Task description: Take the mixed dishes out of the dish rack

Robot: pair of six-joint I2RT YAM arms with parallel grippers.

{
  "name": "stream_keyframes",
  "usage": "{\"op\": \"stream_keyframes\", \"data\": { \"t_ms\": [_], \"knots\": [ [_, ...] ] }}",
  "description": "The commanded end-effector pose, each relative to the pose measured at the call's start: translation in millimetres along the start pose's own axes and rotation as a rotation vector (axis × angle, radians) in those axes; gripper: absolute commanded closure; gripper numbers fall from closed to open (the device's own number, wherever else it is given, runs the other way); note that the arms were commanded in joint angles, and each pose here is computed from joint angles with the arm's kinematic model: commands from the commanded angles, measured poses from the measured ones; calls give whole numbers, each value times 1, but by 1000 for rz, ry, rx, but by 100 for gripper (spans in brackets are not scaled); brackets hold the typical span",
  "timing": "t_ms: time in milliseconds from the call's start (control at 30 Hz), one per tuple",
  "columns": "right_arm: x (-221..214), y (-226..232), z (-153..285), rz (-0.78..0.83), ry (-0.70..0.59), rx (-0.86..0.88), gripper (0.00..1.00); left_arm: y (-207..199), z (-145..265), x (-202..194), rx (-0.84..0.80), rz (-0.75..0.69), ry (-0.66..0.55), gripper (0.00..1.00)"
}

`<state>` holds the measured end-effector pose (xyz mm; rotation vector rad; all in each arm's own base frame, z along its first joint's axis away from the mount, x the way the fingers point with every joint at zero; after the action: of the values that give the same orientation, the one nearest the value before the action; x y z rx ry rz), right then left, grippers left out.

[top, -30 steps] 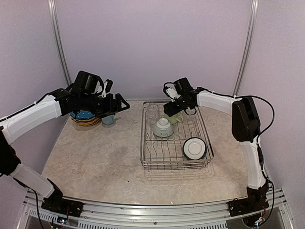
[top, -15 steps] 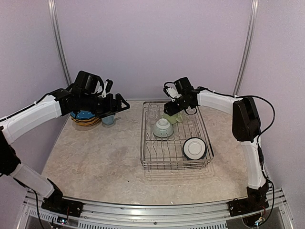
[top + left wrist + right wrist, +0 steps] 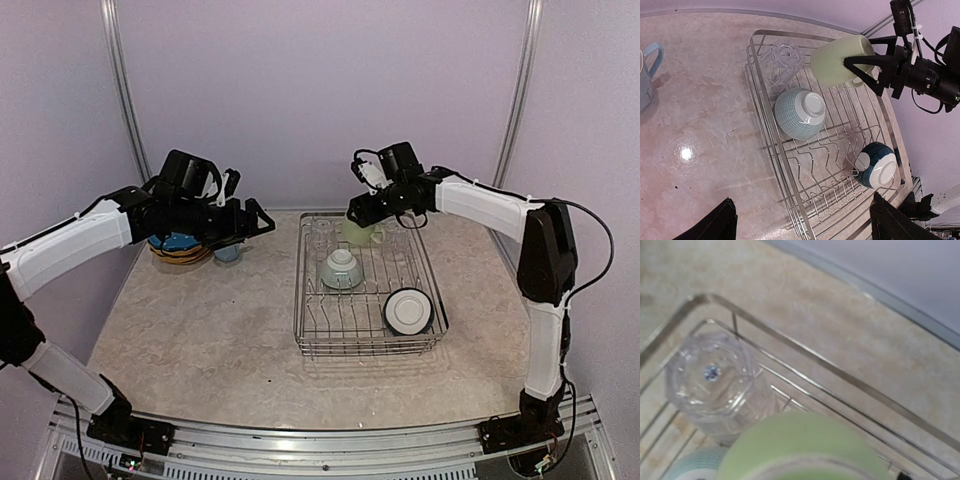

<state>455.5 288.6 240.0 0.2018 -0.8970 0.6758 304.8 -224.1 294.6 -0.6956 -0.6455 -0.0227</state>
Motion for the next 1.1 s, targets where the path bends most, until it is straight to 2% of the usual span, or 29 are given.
{"op": "stream_keyframes", "data": {
  "t_ms": [0,333,567,867,967,1067],
  "knots": [
    [33,3,41,-77,-179,22,98,-7,-3,-1,-26,0,23,12],
    [18,0,80,-383,-400,373,100,-22,-10,3,-140,24,59,12],
    [4,-3,100,-583,-525,579,100,-45,-28,7,-377,118,127,12],
    [-10,4,96,-750,-546,723,100,-50,-85,13,-625,327,254,14],
    [-17,4,85,-755,-496,686,100,-40,-103,11,-627,391,288,18],
    [-21,3,76,-705,-452,635,100,-35,-112,6,-578,389,288,19]
  ]
}}
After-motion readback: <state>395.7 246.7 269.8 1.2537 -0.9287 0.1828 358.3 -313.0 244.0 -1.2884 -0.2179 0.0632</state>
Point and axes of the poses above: each gripper's point midway between its finger pads, its own z axis back along the fingers, its own y axis along the line the jaws close on, x = y × z, the point moved 7 cm from there along z, back along the fingers, and after that the axes turned 6 degrees about z, right-handed, at the moved point
